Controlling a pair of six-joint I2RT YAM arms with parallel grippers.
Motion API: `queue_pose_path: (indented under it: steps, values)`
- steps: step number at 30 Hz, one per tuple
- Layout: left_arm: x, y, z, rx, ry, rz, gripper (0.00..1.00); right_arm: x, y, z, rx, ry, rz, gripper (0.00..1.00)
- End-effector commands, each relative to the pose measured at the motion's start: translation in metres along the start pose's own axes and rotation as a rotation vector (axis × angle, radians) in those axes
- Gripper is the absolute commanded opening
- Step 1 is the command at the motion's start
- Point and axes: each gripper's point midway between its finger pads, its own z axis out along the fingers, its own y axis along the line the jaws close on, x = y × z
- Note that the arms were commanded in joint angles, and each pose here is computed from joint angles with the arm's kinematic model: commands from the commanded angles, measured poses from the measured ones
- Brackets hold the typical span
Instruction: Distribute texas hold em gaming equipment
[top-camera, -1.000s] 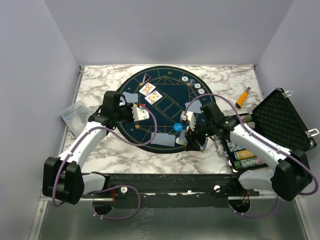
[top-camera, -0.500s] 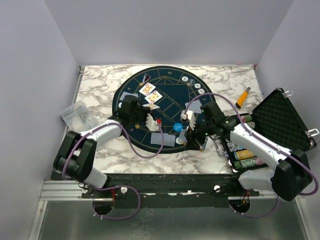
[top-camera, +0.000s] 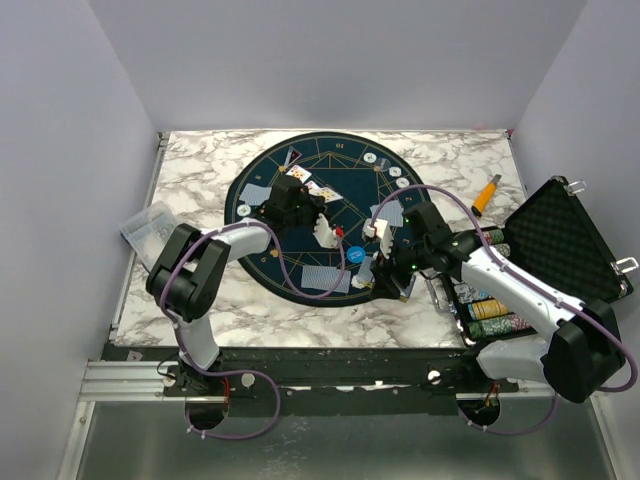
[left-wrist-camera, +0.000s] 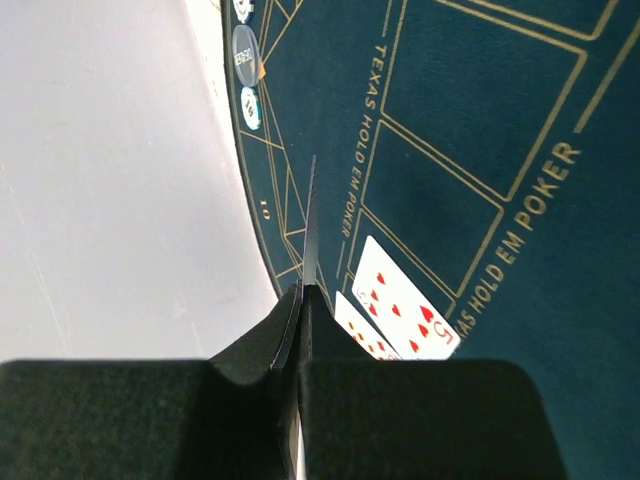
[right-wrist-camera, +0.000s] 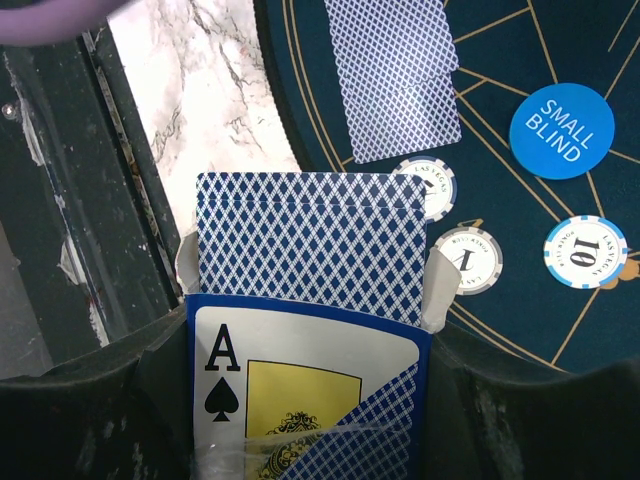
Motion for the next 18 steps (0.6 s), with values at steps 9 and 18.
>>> queue_pose_path:
  steps: [9,18]
  values:
    - [0.012,-0.024,0.035,0.077,0.023,0.086,0.0,-0.014,-0.004,-0.006,0.017,-0.047,-0.017,0.01]
    - [0.022,-0.036,0.04,0.13,0.06,0.071,0.2,-0.014,-0.004,-0.006,0.021,-0.045,-0.016,0.01]
